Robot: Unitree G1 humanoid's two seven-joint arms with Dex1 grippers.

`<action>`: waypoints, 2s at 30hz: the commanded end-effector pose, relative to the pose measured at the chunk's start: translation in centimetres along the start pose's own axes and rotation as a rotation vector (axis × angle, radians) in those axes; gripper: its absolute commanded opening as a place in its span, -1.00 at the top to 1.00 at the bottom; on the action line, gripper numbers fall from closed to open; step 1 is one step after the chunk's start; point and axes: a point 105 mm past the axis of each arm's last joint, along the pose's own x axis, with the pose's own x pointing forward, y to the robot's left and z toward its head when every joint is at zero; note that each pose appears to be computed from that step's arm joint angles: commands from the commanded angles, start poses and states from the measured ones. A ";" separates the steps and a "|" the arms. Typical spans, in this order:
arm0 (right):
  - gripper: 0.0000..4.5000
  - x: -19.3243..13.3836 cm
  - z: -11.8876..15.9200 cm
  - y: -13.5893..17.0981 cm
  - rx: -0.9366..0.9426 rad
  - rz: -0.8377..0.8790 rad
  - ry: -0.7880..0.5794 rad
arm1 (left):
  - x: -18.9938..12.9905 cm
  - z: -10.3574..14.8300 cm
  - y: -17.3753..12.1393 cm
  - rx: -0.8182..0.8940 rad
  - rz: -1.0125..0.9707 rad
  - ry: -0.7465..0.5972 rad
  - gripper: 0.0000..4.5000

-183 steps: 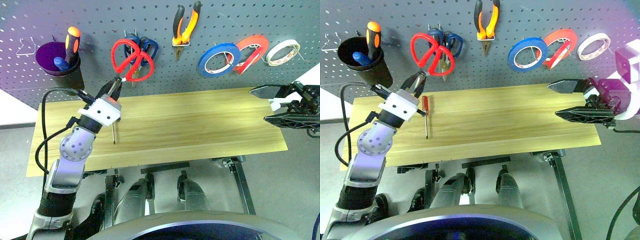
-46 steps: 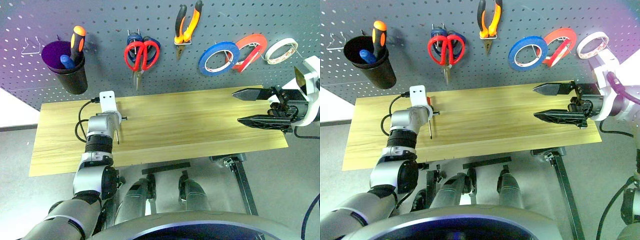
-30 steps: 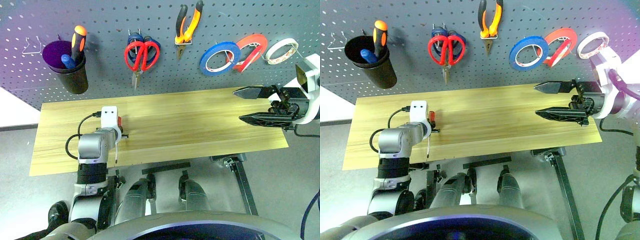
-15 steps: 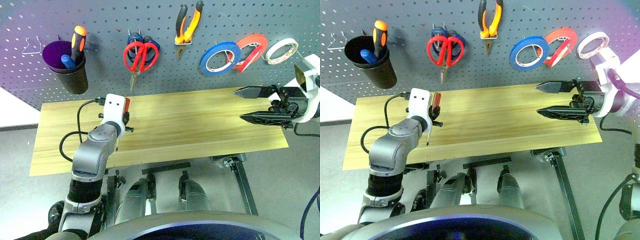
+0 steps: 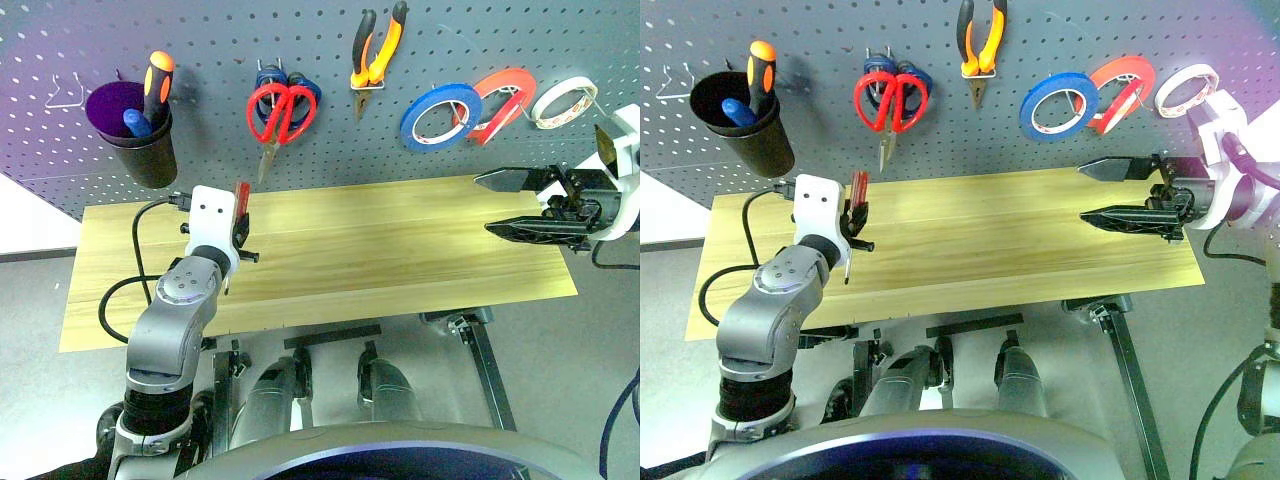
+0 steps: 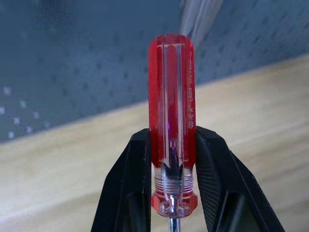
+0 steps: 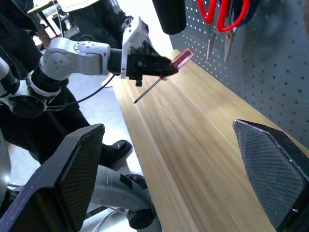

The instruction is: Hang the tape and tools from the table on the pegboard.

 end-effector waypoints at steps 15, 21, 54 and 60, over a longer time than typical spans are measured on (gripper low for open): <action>-1.00 -0.5 0.8 -0.5 -0.041 -0.002 0.005 | -2.8 8.6 0.1 0.142 -0.036 -0.519 0.60; -1.00 -0.4 0.7 -0.6 -0.039 -0.004 0.003 | -2.6 11.7 0.0 0.185 -0.043 -0.639 0.60; -1.00 -1.4 4.4 1.0 -0.064 0.145 -0.268 | -4.0 21.2 3.7 0.249 0.041 -0.875 0.60; -1.00 -1.3 4.2 0.8 -0.060 0.149 -0.290 | -4.1 22.4 4.3 0.283 0.054 -0.904 0.60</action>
